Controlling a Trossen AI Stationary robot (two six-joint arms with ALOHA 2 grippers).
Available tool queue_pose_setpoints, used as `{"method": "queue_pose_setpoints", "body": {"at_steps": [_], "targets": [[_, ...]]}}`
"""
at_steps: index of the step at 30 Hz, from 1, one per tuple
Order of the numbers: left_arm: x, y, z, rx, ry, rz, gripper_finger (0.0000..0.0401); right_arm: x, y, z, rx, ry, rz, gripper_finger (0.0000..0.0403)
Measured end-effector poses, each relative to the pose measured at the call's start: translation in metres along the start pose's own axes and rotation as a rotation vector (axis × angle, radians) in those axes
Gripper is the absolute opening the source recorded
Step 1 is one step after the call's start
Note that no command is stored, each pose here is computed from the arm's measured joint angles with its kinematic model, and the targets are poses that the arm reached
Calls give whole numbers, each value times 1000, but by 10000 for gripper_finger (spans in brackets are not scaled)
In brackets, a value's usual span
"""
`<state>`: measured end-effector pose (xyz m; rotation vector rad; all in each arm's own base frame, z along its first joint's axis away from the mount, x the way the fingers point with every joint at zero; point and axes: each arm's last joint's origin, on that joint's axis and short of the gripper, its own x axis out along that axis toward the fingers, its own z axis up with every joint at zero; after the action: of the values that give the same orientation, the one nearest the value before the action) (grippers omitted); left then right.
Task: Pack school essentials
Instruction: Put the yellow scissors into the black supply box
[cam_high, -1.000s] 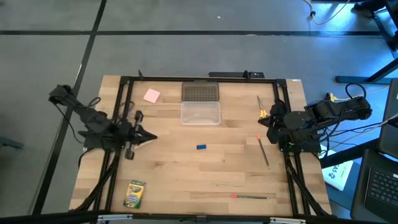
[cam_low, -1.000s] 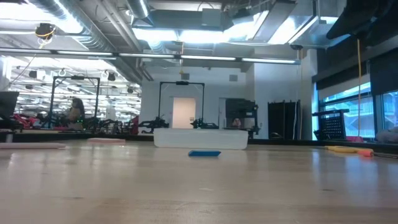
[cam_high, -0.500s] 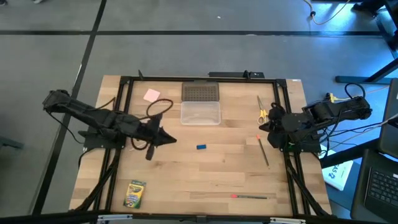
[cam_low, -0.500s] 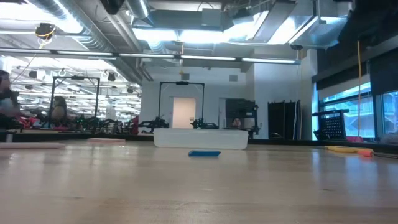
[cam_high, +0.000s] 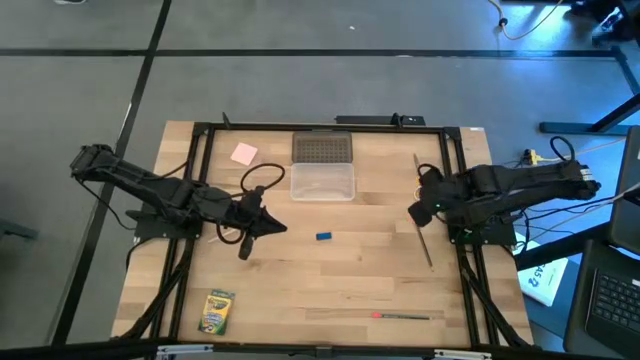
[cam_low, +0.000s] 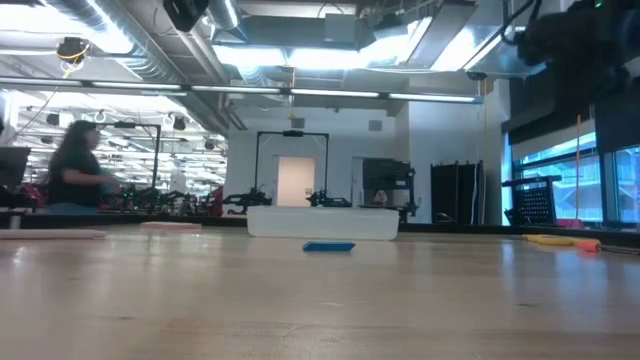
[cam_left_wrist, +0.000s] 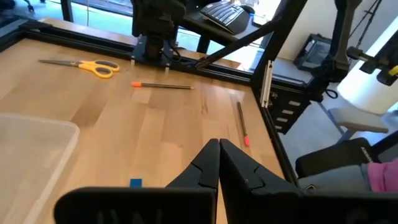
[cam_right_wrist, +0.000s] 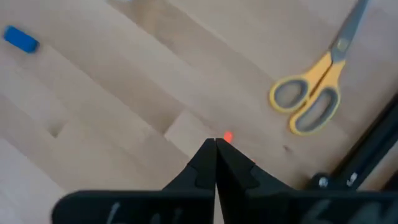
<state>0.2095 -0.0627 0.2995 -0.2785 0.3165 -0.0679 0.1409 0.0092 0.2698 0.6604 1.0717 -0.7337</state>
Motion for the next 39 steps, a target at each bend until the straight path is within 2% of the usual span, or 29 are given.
{"method": "queue_pose_setpoints", "body": {"at_steps": [6, 13, 22, 27, 33, 39], "targets": [[0, 0, 0, 2, 0, 0, 0, 11, -2, 12, 11, 52, -51, 29], [0, 0, 0, 3, 3, 1, 0, 17, -9, 24, 55, 67, -82, 85], [0, 0, 0, 4, 3, 1, 0, 29, -19, 41, 229, 82, -155, 156], [0, 0, 0, 4, 3, 2, 0, 48, -21, 54, 276, 131, -227, 167], [0, 0, 0, 4, 3, 2, 0, 76, -22, 67, 253, 269, -225, 167], [0, 0, 0, 4, 3, 1, 0, 109, -35, 68, 272, 400, -264, 168]]}}
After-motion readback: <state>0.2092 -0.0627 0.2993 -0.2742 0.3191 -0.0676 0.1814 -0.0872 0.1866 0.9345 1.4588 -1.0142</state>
